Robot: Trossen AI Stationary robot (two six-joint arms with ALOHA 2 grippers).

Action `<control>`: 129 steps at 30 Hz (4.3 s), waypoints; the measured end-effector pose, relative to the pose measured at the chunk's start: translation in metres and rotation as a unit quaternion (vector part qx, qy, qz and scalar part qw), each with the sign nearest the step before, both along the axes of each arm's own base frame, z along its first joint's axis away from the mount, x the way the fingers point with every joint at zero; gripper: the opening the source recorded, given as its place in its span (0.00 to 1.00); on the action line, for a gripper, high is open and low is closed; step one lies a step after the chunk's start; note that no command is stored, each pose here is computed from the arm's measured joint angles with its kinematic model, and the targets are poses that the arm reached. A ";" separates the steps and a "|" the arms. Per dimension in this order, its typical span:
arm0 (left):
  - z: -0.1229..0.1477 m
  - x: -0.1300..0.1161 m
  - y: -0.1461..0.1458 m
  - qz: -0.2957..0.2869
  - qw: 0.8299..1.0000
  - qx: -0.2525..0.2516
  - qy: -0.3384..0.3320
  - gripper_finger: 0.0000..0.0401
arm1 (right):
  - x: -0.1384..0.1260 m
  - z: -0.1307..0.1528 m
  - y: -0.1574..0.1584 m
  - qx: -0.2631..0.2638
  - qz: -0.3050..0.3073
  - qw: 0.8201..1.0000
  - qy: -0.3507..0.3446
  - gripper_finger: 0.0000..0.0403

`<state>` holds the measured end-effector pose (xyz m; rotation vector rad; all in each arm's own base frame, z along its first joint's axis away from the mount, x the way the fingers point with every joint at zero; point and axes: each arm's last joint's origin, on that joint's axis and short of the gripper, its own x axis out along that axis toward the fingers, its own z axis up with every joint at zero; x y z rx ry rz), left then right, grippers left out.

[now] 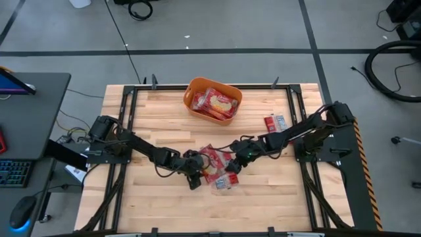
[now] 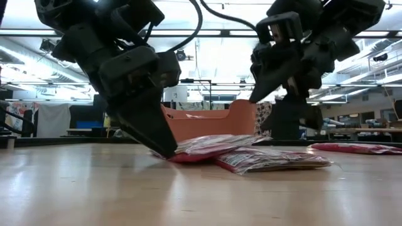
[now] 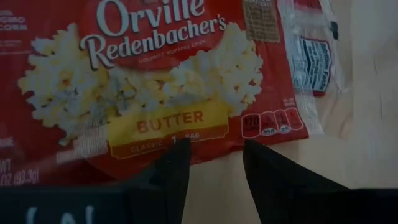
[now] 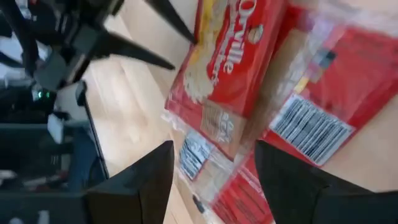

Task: Sort popcorn bags into baskets
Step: Put the red popcorn bag into the orange bin, then move the red popcorn bag to the center of the table

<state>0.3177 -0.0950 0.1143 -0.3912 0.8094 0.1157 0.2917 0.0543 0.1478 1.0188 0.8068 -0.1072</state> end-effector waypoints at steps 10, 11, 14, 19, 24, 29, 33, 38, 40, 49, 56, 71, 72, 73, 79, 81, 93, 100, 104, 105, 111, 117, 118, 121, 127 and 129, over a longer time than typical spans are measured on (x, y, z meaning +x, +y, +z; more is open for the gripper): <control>0.000 0.002 0.000 0.009 1.000 0.011 -0.016 0.39 | 0.005 -0.011 -0.007 -0.035 -0.053 0.998 0.003 0.55; -0.001 0.003 0.000 0.006 1.000 0.015 -0.017 0.39 | 0.007 -0.015 -0.006 -0.035 -0.054 0.998 0.004 0.55; -0.006 0.005 0.000 0.007 1.000 0.017 -0.019 0.39 | 0.016 -0.027 -0.006 -0.014 -0.055 0.998 -0.013 0.55; -0.009 0.006 -0.001 0.015 1.000 0.010 -0.018 0.39 | 0.028 -0.042 -0.003 0.034 -0.056 0.997 -0.047 0.54; -0.006 0.006 -0.001 0.013 1.000 0.004 -0.024 0.39 | 0.029 -0.041 -0.001 0.046 -0.039 0.997 -0.052 0.47; 0.003 0.005 -0.002 -0.017 0.999 -0.006 -0.034 0.39 | 0.023 -0.035 -0.002 0.010 -0.039 0.998 -0.041 0.29; 0.011 0.002 -0.002 -0.044 0.998 0.004 -0.033 0.39 | 0.023 -0.035 -0.005 0.002 -0.041 0.998 -0.040 0.08; 0.029 -0.002 0.005 -0.057 0.998 -0.019 -0.034 0.39 | 0.023 -0.032 -0.007 0.005 -0.045 0.998 -0.038 0.07; 0.039 -0.004 0.007 -0.069 0.996 -0.032 -0.040 0.39 | 0.022 -0.026 -0.007 -0.001 -0.040 0.999 -0.033 0.08; 0.095 -0.028 0.025 -0.081 0.993 -0.033 -0.077 0.39 | 0.024 0.034 -0.010 -0.127 0.022 0.992 -0.006 0.07; 0.132 -0.048 0.051 -0.041 0.992 -0.037 -0.118 0.39 | 0.019 0.083 -0.033 -0.176 0.032 0.984 0.008 0.07; 0.157 -0.055 0.067 -0.002 0.981 -0.048 -0.187 0.39 | 0.018 0.166 -0.157 -0.222 0.078 0.971 0.047 0.07; 0.156 -0.055 0.067 -0.001 0.982 -0.049 -0.185 0.39 | 0.018 0.168 -0.167 -0.221 0.082 0.971 0.047 0.07; 0.156 -0.055 0.067 -0.001 0.981 -0.050 -0.186 0.39 | 0.018 0.169 -0.176 -0.218 0.085 0.971 0.047 0.07; 0.158 -0.054 0.068 0.018 0.979 -0.053 -0.197 0.39 | 0.021 0.165 -0.224 -0.213 0.110 0.969 0.053 0.07; 0.158 -0.054 0.069 0.025 0.979 -0.055 -0.196 0.39 | 0.022 0.163 -0.236 -0.215 0.123 0.967 0.055 0.07; 0.158 -0.054 0.074 0.028 0.978 -0.083 -0.191 0.39 | 0.042 0.111 -0.301 -0.195 0.163 0.965 0.063 0.07; 0.160 -0.055 0.093 0.012 0.979 -0.050 -0.198 0.39 | 0.050 0.086 -0.318 -0.192 0.154 0.961 0.126 0.24; 0.157 -0.056 0.107 0.007 0.982 0.005 -0.188 0.39 | 0.051 0.097 -0.319 -0.234 0.133 0.949 0.167 0.37; 0.157 -0.057 0.111 0.004 0.982 0.019 -0.186 0.39 | 0.050 0.103 -0.319 -0.246 0.125 0.946 0.171 0.39; 0.156 -0.059 0.131 -0.011 0.976 0.125 -0.177 0.39 | 0.041 0.149 -0.311 -0.267 0.070 0.946 0.171 0.46; 0.155 -0.061 0.143 -0.025 0.968 0.186 -0.165 0.39 | 0.041 0.173 -0.275 -0.237 0.062 0.954 0.173 0.45; 0.154 -0.061 0.145 -0.026 0.969 0.183 -0.161 0.39 | 0.044 0.175 -0.267 -0.234 0.067 0.955 0.172 0.45; 0.148 -0.061 0.147 -0.034 0.975 0.171 -0.139 0.39 | 0.052 0.182 -0.242 -0.228 0.074 0.956 0.168 0.45; 0.133 -0.052 0.149 -0.047 0.980 0.157 -0.112 0.39 | 0.058 0.191 -0.179 -0.254 0.099 0.940 0.203 0.45; 0.129 -0.049 0.149 -0.048 0.980 0.157 -0.109 0.39 | 0.053 0.189 -0.162 -0.261 0.093 0.933 0.230 0.45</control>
